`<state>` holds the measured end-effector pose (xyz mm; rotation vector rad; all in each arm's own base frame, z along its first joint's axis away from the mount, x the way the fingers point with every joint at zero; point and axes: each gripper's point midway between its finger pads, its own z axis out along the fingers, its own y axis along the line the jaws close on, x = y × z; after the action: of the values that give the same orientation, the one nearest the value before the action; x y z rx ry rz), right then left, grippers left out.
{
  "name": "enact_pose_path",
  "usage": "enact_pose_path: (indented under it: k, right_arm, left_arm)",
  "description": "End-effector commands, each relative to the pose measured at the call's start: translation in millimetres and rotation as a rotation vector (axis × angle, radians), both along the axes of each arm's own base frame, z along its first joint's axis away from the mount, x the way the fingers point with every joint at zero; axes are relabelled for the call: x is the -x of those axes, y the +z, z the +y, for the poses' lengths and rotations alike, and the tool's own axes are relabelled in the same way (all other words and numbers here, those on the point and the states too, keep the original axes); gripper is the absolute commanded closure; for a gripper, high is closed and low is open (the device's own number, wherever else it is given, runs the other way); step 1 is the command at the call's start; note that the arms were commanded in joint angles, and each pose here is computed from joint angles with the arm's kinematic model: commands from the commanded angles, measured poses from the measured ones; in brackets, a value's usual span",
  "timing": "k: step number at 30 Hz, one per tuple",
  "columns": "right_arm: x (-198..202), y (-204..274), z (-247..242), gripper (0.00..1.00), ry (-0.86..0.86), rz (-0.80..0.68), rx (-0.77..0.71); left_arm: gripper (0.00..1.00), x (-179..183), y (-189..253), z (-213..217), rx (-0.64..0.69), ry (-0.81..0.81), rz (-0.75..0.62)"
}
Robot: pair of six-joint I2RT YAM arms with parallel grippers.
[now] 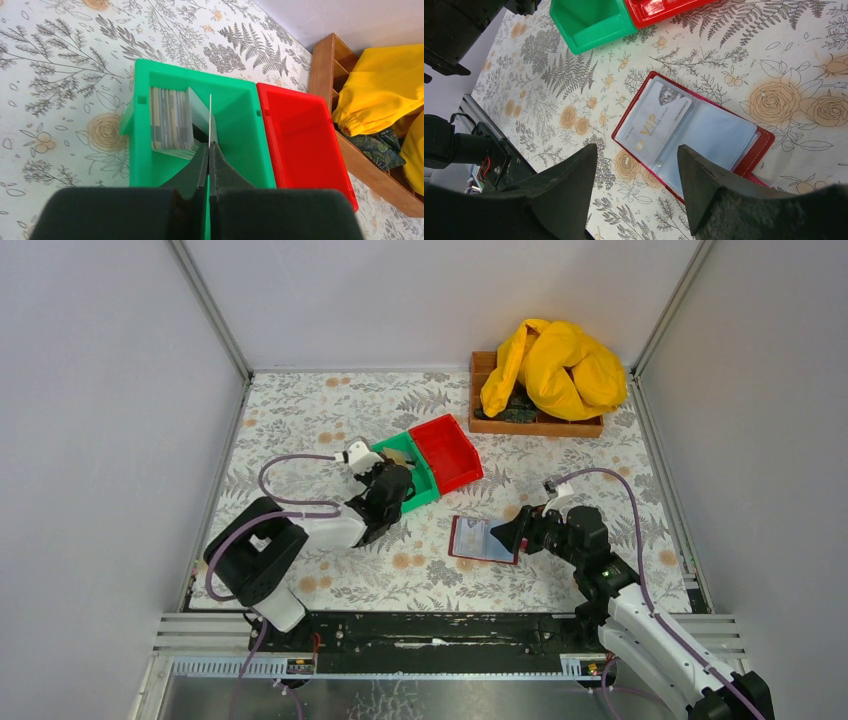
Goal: Take the credit cards out of the card holder
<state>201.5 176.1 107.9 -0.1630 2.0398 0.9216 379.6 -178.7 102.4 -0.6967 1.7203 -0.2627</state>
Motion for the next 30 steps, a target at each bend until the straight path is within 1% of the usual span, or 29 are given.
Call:
enact_pose_path:
  k: [1, 7, 10, 13, 15, 17, 25, 28, 30]
  right_arm:
    - [-5.5, 14.8, 3.8, 0.33, 0.015, -0.062, -0.019]
    - [-5.1, 14.3, 4.6, 0.33, 0.019, -0.061, -0.022]
    - [-5.8, 14.0, 5.2, 0.33, 0.022, -0.058, -0.02]
    - [-5.3, 13.2, 6.0, 0.33, 0.027, -0.053, -0.019]
    - [-5.2, 12.9, 5.8, 0.33, 0.027, -0.052, -0.019]
    - [-5.1, 13.0, 5.7, 0.34, 0.027, -0.054, -0.018]
    - [-5.3, 13.0, 5.5, 0.34, 0.025, -0.055, -0.019]
    - [-5.3, 12.9, 5.3, 0.34, 0.024, -0.055, -0.018]
    - [-5.5, 12.9, 5.0, 0.34, 0.022, -0.055, -0.018]
  left_arm:
    - [1.0, -13.7, 22.0, -0.5, 0.049, 0.111, -0.108]
    - [0.99, -18.3, 15.8, -5.6, 0.049, 0.132, -0.107]
    - [0.9, -20.5, 13.0, -4.5, 0.046, 0.153, -0.108]
    - [0.74, -22.4, 11.3, -3.5, 0.035, 0.167, -0.109]
    - [0.66, -23.4, 11.7, -4.7, 0.035, 0.166, -0.112]
    - [0.62, -23.7, 13.0, -6.3, 0.039, 0.16, -0.113]
    - [0.61, -12.9, 32.0, -12.4, 0.017, 0.125, -0.133]
    - [0.63, -7.4, 46.5, -21.6, 0.011, 0.058, -0.14]
    - [0.7, -5.4, 55.8, -33.6, 0.011, -0.02, -0.135]
